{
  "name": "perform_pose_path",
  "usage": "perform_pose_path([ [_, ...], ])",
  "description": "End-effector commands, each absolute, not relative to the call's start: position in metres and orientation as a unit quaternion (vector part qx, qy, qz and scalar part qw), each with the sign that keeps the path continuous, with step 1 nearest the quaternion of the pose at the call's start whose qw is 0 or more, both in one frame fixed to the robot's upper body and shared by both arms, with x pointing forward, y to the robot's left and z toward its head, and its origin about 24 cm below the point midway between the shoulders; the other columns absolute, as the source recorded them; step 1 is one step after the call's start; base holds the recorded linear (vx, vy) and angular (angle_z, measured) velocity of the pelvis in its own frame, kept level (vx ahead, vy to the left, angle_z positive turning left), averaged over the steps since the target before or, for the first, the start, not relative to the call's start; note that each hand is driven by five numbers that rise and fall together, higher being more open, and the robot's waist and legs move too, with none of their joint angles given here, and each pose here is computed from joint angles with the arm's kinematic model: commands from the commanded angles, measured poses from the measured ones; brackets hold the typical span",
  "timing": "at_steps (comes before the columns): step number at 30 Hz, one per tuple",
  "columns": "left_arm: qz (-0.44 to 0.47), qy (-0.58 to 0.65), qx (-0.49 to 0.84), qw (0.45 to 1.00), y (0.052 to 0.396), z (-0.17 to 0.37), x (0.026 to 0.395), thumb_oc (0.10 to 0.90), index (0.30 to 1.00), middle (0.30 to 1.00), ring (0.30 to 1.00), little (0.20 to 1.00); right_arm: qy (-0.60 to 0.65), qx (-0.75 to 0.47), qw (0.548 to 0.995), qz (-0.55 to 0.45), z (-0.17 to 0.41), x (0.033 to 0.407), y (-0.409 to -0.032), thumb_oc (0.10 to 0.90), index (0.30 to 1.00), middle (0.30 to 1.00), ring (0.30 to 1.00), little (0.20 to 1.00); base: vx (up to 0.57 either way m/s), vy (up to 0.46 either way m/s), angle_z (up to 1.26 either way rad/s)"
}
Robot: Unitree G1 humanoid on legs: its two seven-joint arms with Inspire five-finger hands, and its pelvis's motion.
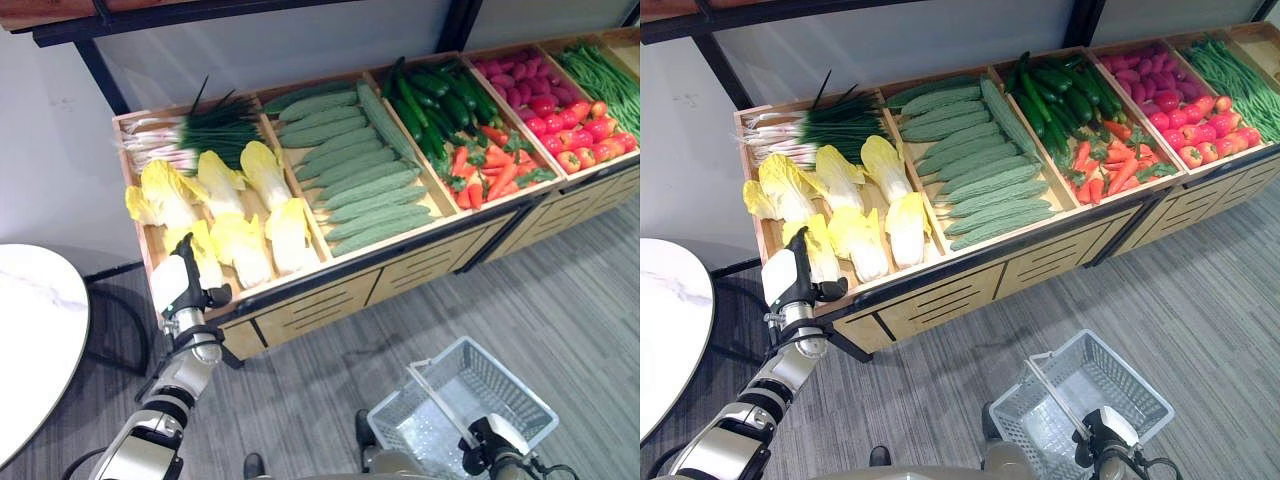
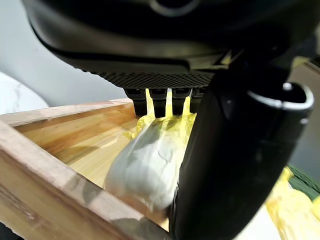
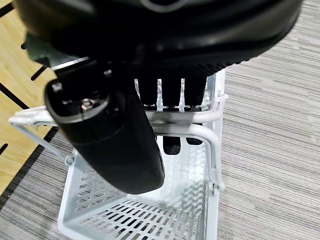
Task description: Get the vegetables into the basket
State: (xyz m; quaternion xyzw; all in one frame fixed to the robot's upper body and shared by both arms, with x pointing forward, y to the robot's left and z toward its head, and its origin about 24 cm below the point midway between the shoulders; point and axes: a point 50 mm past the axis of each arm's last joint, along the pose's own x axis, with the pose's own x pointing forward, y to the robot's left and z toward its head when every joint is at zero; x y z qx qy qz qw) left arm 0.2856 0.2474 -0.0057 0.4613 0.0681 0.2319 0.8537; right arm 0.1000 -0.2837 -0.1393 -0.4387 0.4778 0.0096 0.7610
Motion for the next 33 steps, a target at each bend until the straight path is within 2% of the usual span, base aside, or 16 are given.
perform_pose_path([
  [1,0.288,0.105,0.467,0.829,0.277,0.001,0.291,0.4,0.3,0.3,0.3,0.3,0.443,-0.454,0.773,0.005,-0.133,0.117,-0.284,0.4,0.3,0.3,0.3,0.3,0.0,0.0,0.0],
  [3,0.34,0.145,0.381,0.848,0.278,-0.012,0.282,0.4,0.3,0.3,0.3,0.3,0.452,-0.456,0.767,0.008,-0.135,0.112,-0.284,0.4,0.3,0.3,0.3,0.3,0.0,0.008,-0.06],
  [7,0.364,0.153,0.333,0.856,0.276,-0.016,0.279,0.4,0.3,0.3,0.3,0.3,0.457,-0.458,0.763,0.007,-0.136,0.108,-0.285,0.4,0.3,0.3,0.3,0.3,0.0,0.002,-0.01],
  [14,0.372,0.115,0.319,0.864,0.274,-0.003,0.285,0.4,0.3,0.3,0.3,0.3,0.472,-0.455,0.755,0.006,-0.138,0.1,-0.286,0.4,0.3,0.3,0.3,0.3,0.0,0.0,0.01],
  [17,0.382,0.054,0.311,0.868,0.272,0.022,0.296,0.4,0.3,0.3,0.3,0.3,0.475,-0.453,0.754,0.007,-0.139,0.098,-0.285,0.4,0.3,0.3,0.3,0.3,0.0,0.001,0.03],
  [22,0.398,-0.125,0.306,0.856,0.268,0.099,0.312,0.4,0.3,0.3,0.3,0.3,0.478,-0.447,0.756,0.005,-0.14,0.097,-0.285,0.4,0.3,0.3,0.3,0.3,0.0,0.003,0.02],
  [27,0.4,-0.218,0.293,0.841,0.264,0.137,0.306,0.4,0.3,0.3,0.3,0.3,0.477,-0.44,0.761,0.006,-0.14,0.097,-0.283,0.4,0.3,0.3,0.3,0.3,0.0,0.008,0.04],
  [28,0.382,-0.268,0.286,0.837,0.256,0.155,0.3,0.4,0.3,0.3,0.3,0.3,0.479,-0.436,0.762,0.005,-0.14,0.096,-0.283,0.4,0.3,0.3,0.3,0.3,0.0,0.024,0.07],
  [33,0.322,-0.3,0.18,0.88,0.243,0.161,0.286,0.4,0.3,0.3,0.3,0.3,0.489,-0.425,0.762,-0.002,-0.141,0.092,-0.285,0.4,0.3,0.3,0.3,0.3,0.0,0.015,0.03],
])
